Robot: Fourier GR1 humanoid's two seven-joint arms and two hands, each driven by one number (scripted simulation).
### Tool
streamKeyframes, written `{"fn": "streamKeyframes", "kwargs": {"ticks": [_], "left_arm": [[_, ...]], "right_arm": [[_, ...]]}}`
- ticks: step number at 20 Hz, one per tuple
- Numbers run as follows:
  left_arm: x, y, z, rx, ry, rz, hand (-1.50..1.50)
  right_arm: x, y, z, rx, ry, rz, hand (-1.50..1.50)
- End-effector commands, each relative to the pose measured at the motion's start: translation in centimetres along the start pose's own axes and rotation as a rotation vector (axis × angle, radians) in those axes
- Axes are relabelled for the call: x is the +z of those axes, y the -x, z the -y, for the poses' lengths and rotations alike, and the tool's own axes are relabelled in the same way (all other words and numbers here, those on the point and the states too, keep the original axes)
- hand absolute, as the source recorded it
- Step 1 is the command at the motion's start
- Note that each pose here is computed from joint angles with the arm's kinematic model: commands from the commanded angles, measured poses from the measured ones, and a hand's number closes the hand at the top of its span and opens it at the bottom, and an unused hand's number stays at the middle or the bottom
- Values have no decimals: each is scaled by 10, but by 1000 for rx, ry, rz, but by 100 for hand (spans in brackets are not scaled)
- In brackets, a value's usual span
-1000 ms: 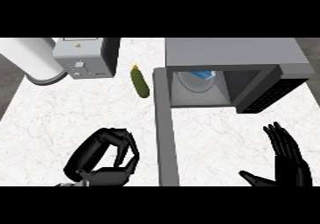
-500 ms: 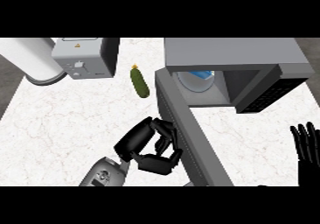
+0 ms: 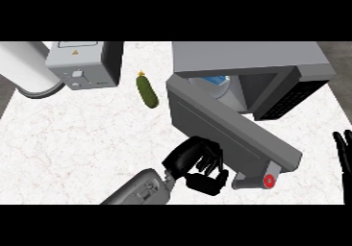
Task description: Pick up the milk, place it into the microwave and close the microwave
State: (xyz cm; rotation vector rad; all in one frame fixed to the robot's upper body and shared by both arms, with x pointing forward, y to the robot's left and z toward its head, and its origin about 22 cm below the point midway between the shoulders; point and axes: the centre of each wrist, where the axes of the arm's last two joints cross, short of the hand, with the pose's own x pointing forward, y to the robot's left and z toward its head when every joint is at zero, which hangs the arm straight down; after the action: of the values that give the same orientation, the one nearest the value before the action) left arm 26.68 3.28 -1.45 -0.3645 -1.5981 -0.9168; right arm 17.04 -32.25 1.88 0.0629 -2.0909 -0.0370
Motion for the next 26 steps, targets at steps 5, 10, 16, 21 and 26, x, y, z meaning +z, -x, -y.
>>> {"fn": "streamKeyframes", "kwargs": {"ticks": [5, 10, 16, 21, 26], "left_arm": [[-26, -16, 6, 54, -25, 26, -150], [-39, -35, -8, 138, -104, 144, 150], [-61, -53, -28, 139, -170, 170, 150], [-76, -67, -45, 138, -210, 186, 150], [-86, -75, -54, 126, -258, 186, 150]], "right_arm": [[-32, -22, -9, -70, -149, 54, -150], [-47, -34, -18, -109, -237, 90, -150], [-65, -49, -23, -128, -329, 119, -150], [-68, -54, -23, -147, -317, 123, -150], [-75, -65, -22, -151, -385, 105, -150]]}}
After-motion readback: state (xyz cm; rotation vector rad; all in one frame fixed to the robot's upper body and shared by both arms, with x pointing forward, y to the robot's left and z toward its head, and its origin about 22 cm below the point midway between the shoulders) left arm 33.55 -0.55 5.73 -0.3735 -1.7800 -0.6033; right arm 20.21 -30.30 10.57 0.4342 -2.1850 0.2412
